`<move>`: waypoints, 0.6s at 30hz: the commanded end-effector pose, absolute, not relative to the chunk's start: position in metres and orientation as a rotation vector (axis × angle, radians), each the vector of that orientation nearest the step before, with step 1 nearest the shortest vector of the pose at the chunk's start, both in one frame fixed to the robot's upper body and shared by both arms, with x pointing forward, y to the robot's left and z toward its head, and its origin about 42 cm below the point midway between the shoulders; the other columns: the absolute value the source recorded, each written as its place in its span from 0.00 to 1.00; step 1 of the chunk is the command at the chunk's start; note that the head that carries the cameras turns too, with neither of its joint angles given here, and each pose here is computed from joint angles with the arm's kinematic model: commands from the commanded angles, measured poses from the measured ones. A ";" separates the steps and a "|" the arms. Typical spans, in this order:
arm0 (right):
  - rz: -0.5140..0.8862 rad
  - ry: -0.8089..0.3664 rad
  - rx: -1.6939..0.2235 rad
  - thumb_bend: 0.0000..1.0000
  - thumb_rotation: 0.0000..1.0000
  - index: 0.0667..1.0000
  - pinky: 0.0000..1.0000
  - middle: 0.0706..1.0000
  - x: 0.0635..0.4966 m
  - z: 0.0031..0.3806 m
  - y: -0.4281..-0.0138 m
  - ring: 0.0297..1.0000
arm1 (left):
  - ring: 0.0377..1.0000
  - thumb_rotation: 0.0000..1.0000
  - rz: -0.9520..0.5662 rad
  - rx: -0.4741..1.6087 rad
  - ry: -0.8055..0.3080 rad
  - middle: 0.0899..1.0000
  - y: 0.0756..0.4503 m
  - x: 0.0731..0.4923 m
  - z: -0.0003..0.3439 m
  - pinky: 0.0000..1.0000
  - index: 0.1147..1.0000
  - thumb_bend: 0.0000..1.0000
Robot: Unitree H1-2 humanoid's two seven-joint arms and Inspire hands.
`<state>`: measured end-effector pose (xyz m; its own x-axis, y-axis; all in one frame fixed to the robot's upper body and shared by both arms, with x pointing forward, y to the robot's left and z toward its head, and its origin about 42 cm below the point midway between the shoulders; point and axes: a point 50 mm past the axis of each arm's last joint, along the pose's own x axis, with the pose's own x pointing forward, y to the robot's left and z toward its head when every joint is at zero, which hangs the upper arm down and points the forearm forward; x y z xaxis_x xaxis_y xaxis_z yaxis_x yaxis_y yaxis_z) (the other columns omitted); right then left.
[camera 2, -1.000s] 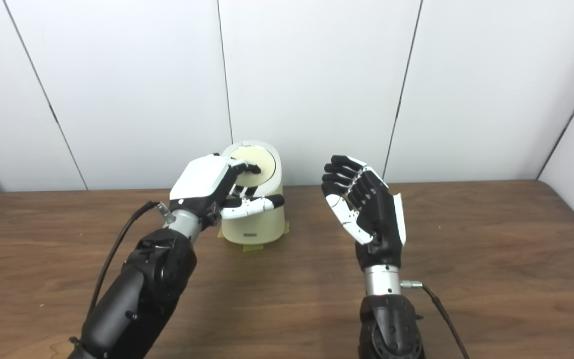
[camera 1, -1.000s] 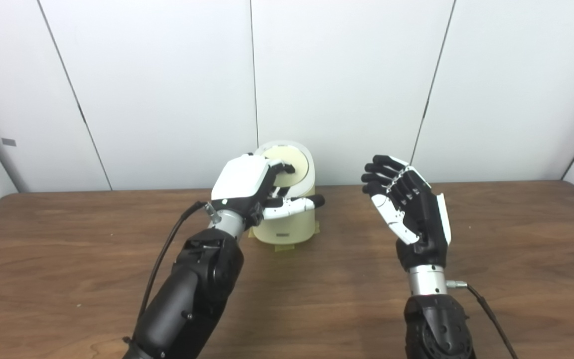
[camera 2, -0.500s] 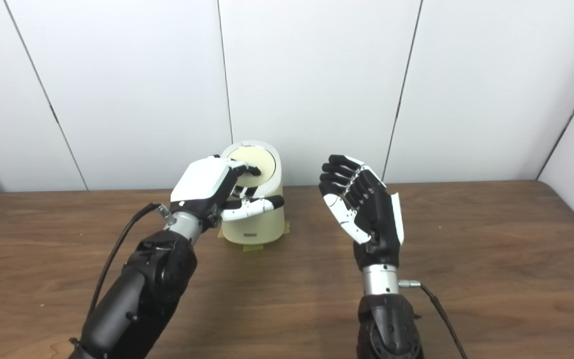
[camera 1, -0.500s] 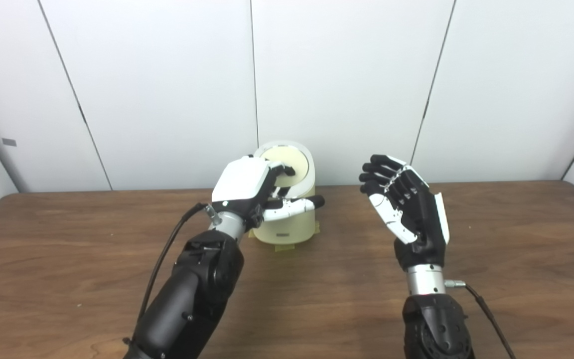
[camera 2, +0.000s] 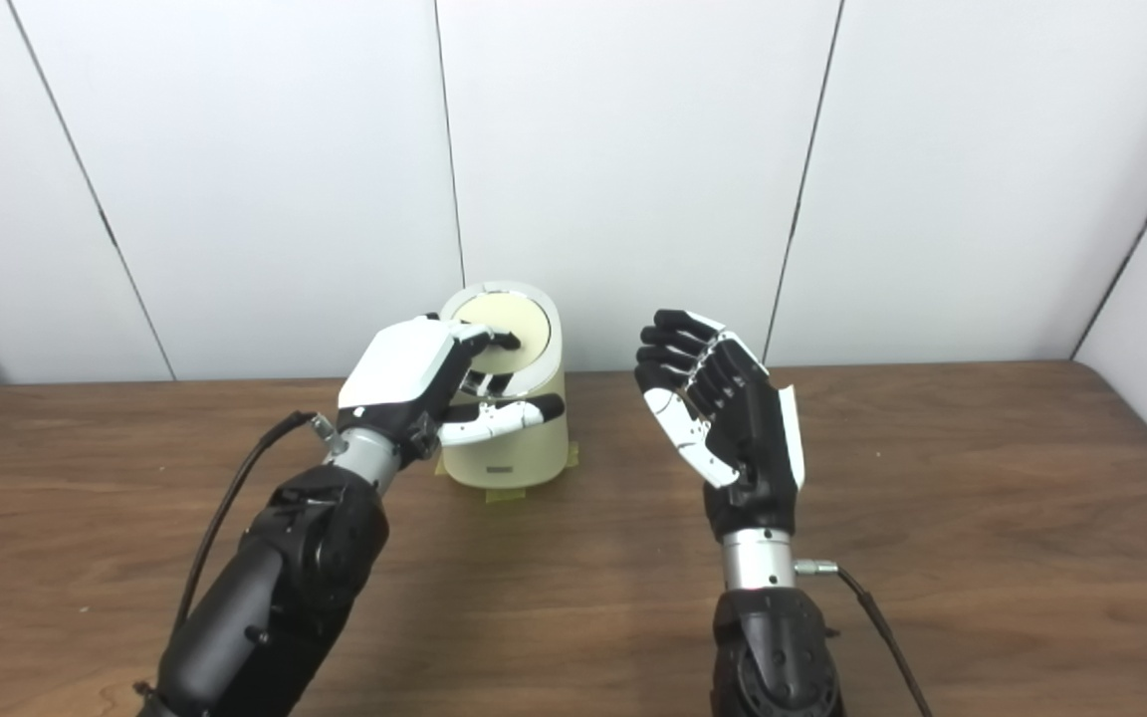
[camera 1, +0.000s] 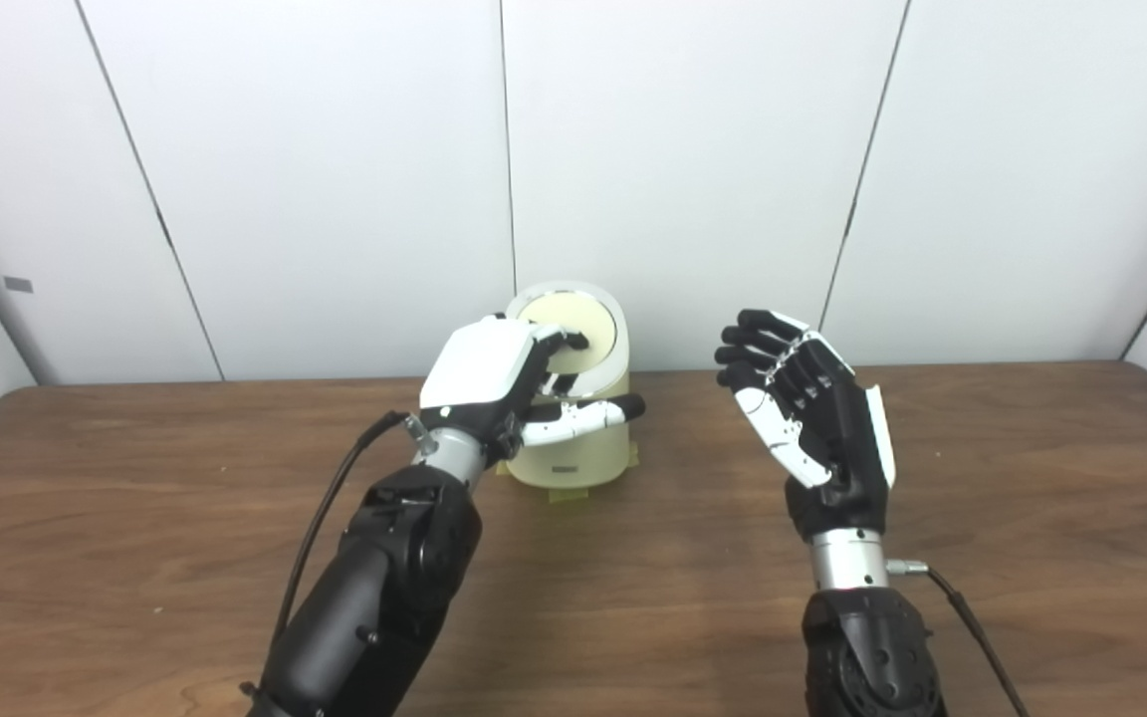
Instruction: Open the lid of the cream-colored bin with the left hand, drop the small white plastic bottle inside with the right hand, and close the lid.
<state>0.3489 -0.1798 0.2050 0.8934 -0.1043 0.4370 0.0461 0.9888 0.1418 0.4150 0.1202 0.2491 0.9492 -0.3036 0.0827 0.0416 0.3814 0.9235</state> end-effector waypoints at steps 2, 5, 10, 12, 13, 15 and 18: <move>-0.057 -0.533 0.147 0.33 0.33 0.62 0.55 0.62 0.351 0.226 -0.175 0.61 | 0.89 0.92 -0.224 1.162 -0.231 0.85 0.127 0.417 0.246 1.00 0.83 0.77; -0.057 -0.527 0.148 0.34 0.34 0.62 0.55 0.62 0.351 0.226 -0.174 0.61 | 0.90 0.92 -0.222 1.161 -0.234 0.86 0.127 0.417 0.246 1.00 0.85 0.76; -0.054 -0.527 0.150 0.35 0.34 0.63 0.56 0.62 0.352 0.225 -0.175 0.61 | 0.96 0.90 -0.188 1.124 -0.277 0.92 0.127 0.415 0.248 1.00 0.91 0.73; -0.054 -0.527 0.149 0.35 0.34 0.63 0.56 0.62 0.353 0.225 -0.175 0.62 | 0.97 0.87 -0.158 1.088 -0.315 0.93 0.127 0.413 0.250 1.00 0.93 0.72; -0.055 -0.527 0.147 0.35 0.34 0.63 0.56 0.62 0.353 0.225 -0.175 0.62 | 0.97 0.87 -0.147 1.072 -0.330 0.94 0.127 0.412 0.251 1.00 0.95 0.71; -0.057 -0.528 0.144 0.35 0.34 0.63 0.56 0.62 0.353 0.225 -0.175 0.61 | 0.98 0.86 -0.129 1.051 -0.360 0.96 0.127 0.409 0.253 1.00 0.96 0.71; -0.061 -0.530 0.145 0.34 0.34 0.62 0.56 0.62 0.353 0.226 -0.174 0.61 | 1.00 0.86 -0.109 1.025 -0.398 0.98 0.127 0.403 0.256 1.00 0.98 0.69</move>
<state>0.3493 -0.1788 0.2040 0.9014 -0.1026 0.4206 0.0444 0.9883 0.1458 0.4023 0.1304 0.2281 0.9509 -0.2722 0.1476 0.0021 0.4824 0.8759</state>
